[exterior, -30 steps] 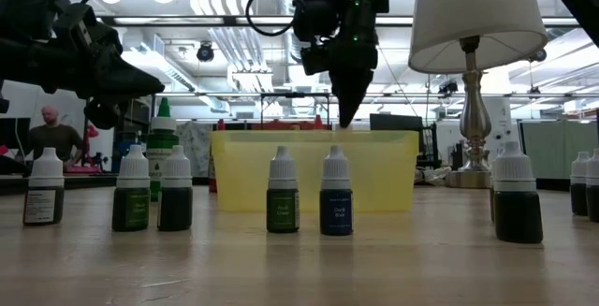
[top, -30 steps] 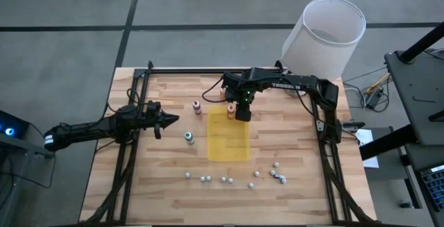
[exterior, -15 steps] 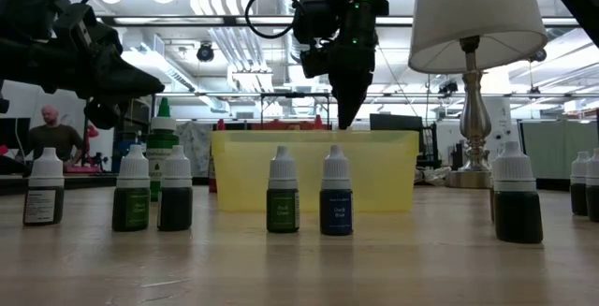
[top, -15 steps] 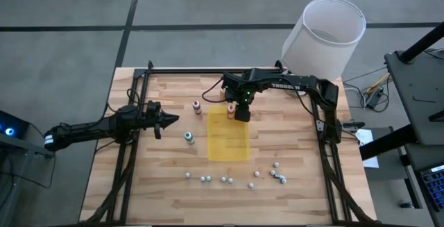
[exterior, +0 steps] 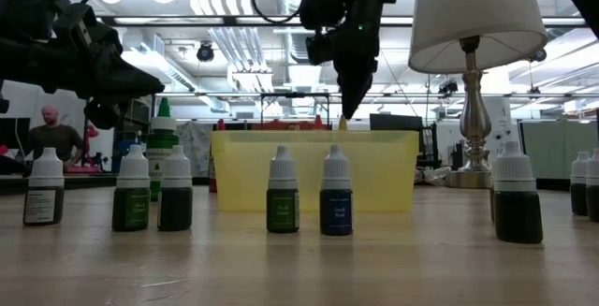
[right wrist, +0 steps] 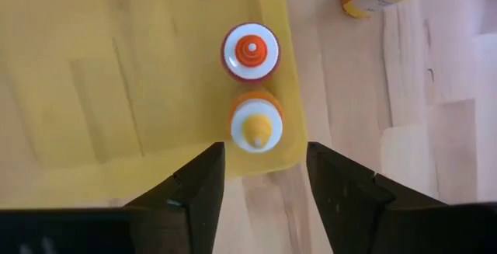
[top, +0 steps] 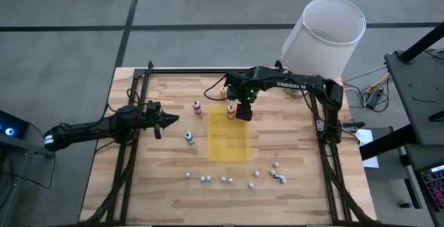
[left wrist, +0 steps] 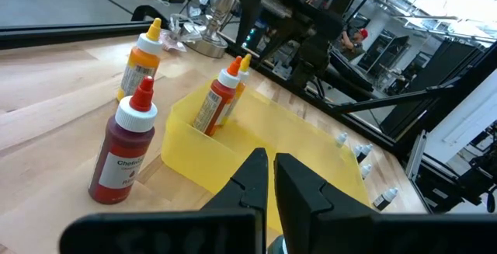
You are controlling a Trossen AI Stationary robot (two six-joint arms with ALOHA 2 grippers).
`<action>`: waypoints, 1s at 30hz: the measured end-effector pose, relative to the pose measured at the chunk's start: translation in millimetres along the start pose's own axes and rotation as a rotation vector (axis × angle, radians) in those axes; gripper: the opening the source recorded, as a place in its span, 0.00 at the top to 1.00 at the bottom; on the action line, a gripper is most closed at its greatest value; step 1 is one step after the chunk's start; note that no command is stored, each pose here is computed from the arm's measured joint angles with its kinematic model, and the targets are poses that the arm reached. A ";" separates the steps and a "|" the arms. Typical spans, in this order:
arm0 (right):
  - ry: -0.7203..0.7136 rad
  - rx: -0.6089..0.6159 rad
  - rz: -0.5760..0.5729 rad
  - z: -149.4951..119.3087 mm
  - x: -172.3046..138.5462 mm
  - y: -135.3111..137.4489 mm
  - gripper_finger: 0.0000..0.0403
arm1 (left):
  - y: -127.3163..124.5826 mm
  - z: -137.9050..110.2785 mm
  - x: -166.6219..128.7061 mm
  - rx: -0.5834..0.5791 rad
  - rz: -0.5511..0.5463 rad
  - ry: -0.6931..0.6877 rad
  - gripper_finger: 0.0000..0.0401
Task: Pick & Place food coloring
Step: Put the small black food coloring bottle into the bin
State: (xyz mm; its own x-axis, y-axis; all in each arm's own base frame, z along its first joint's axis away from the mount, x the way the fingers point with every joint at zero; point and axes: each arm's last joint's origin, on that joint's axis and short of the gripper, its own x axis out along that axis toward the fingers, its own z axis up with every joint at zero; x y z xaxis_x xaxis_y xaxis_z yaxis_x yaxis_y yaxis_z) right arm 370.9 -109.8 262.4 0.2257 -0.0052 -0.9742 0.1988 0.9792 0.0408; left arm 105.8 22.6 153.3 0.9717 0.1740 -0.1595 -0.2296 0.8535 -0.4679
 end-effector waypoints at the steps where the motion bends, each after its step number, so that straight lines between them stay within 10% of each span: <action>1: -0.004 0.003 0.000 -0.9 -3.2 0.8 0.57 | 0.0 0.0 0.0 0.000 0.000 0.000 1.00; 30: -0.190 -0.093 0.058 4.4 -32.9 78.1 0.57 | 0.0 0.0 0.0 0.000 0.000 0.000 1.00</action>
State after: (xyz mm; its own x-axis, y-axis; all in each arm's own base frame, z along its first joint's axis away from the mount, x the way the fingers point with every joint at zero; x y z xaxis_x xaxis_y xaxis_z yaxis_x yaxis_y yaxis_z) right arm 383.2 -34.1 298.6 0.4113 0.0220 -0.9113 0.0936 0.9934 0.0662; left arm 105.8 22.6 153.4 0.9717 0.1744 -0.1592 -0.2298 0.8534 -0.4678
